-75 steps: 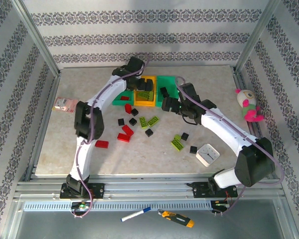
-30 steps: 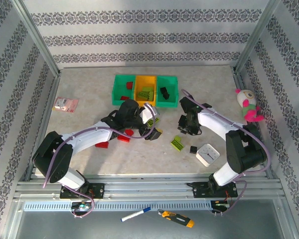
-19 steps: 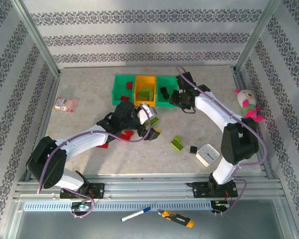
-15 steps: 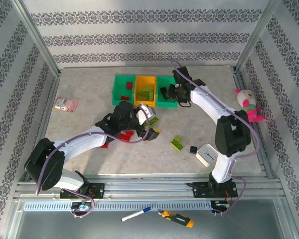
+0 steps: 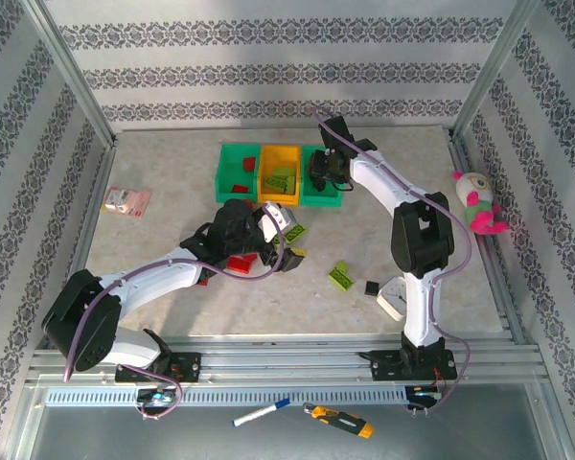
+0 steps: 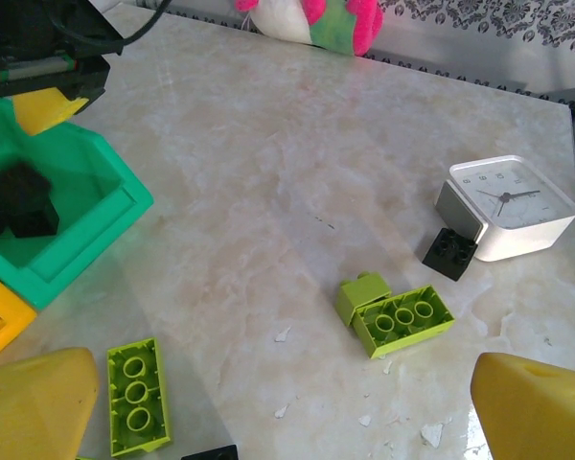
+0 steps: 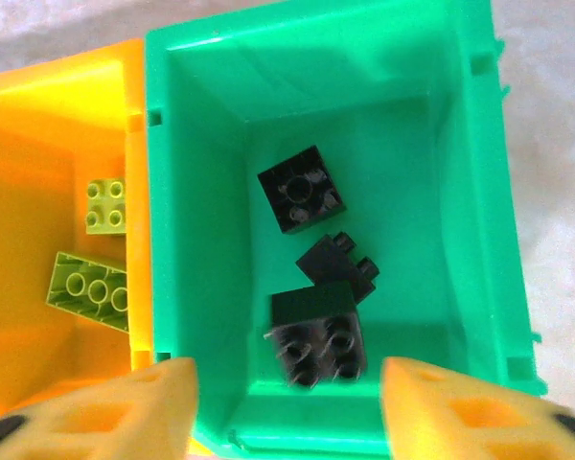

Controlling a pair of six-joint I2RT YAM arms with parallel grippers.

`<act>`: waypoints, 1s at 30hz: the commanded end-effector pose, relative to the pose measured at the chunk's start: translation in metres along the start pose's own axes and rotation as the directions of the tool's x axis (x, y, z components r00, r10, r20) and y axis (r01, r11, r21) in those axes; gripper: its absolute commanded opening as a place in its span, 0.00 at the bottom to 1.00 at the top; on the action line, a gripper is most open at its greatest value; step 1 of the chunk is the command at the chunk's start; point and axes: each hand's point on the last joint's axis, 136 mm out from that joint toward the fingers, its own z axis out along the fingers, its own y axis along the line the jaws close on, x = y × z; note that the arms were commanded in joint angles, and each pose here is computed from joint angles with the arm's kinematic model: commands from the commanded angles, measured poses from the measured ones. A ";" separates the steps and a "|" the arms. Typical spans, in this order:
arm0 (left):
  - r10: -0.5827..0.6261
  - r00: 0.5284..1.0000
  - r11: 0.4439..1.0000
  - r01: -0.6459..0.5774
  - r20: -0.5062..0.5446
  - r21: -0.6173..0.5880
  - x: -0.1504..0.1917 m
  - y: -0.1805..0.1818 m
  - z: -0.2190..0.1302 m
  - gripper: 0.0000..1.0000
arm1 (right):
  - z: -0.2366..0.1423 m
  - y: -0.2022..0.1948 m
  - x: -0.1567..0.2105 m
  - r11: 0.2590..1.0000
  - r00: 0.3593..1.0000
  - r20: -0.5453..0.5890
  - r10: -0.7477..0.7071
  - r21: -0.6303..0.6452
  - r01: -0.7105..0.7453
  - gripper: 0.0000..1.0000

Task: Sort the legos into containers by color
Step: Place the lego in the container, then pick up the lego from the center of the table.

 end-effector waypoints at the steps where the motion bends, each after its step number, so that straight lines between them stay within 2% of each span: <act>1: 0.018 0.998 1.000 -0.019 0.058 0.015 -0.014 -0.007 -0.003 0.99 | -0.027 -0.001 -0.013 1.000 0.999 0.043 -0.013 -0.002 0.013 0.62; 4: 0.024 0.999 0.999 -0.026 0.049 0.034 -0.011 -0.010 -0.002 0.99 | -0.047 -0.007 -0.006 1.000 0.998 0.056 -0.017 -0.008 0.018 0.69; 8: 0.027 0.999 0.998 -0.029 0.041 0.061 -0.009 -0.014 0.000 0.99 | -0.070 -0.020 0.019 1.000 0.999 0.046 -0.022 -0.020 0.023 0.73; 16: 0.027 0.999 0.988 -0.030 0.020 0.153 0.003 -0.029 0.002 0.99 | -0.106 -0.065 0.113 0.998 0.997 -0.054 0.050 0.026 -0.049 0.78; 20: 0.022 1.000 0.985 -0.024 0.012 0.169 0.007 -0.032 0.002 0.99 | -0.113 -0.085 0.165 0.983 0.974 -0.140 0.179 0.059 -0.172 0.78; 23: 0.023 1.000 0.983 -0.023 0.004 0.183 0.011 -0.035 0.003 0.99 | -0.115 -0.096 0.201 0.974 0.952 -0.212 0.223 0.082 -0.210 0.79; 30: 0.013 1.000 0.976 -0.010 -0.012 0.220 0.019 -0.040 0.006 0.99 | -0.106 -0.095 0.229 0.973 0.924 -0.305 0.231 0.064 -0.222 0.81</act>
